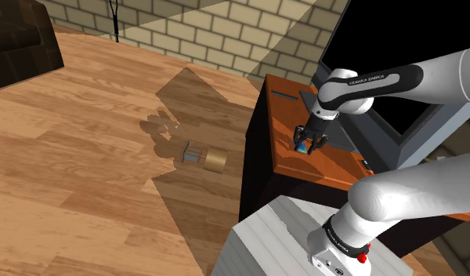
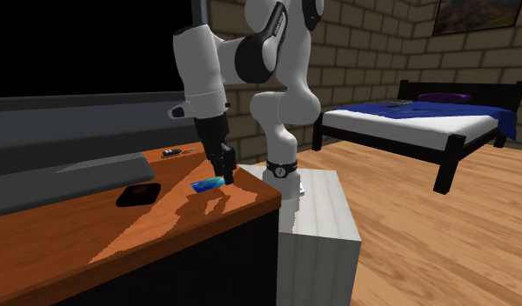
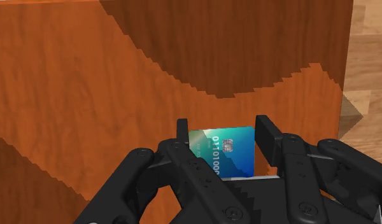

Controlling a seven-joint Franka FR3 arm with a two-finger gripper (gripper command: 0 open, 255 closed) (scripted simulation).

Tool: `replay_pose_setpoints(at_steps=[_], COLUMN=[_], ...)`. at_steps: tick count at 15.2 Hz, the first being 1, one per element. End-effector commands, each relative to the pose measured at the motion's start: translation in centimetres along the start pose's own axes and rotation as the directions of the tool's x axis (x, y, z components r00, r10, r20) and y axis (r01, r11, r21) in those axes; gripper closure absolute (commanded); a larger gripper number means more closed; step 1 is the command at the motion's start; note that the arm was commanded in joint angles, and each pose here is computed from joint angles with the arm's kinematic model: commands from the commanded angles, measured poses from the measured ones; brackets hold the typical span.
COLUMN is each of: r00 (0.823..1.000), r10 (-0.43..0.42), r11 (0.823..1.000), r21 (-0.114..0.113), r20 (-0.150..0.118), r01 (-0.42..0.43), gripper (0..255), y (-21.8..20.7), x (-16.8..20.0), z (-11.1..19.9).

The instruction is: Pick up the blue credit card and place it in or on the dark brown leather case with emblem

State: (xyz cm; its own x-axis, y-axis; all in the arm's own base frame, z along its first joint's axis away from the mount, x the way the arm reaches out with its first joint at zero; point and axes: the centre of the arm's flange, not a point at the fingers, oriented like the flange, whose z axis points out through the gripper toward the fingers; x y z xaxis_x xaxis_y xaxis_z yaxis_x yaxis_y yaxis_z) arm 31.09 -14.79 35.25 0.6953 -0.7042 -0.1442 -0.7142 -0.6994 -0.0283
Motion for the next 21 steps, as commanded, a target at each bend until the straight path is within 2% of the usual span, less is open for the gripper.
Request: replay_pose_setpoints(at_steps=[1,19,21], r00=[1.0,1.0,1.0], r10=[0.0,0.0,0.0], r11=[1.0,1.0,1.0], r21=[0.0,0.0,0.0], r20=[0.001,0.001,0.001], r01=[0.0,0.0,0.0], gripper=[255,255,255], y=[0.0,-0.3,0.3], x=[-0.1,-1.5,1.0], z=[-1.0,-10.3,-10.9])
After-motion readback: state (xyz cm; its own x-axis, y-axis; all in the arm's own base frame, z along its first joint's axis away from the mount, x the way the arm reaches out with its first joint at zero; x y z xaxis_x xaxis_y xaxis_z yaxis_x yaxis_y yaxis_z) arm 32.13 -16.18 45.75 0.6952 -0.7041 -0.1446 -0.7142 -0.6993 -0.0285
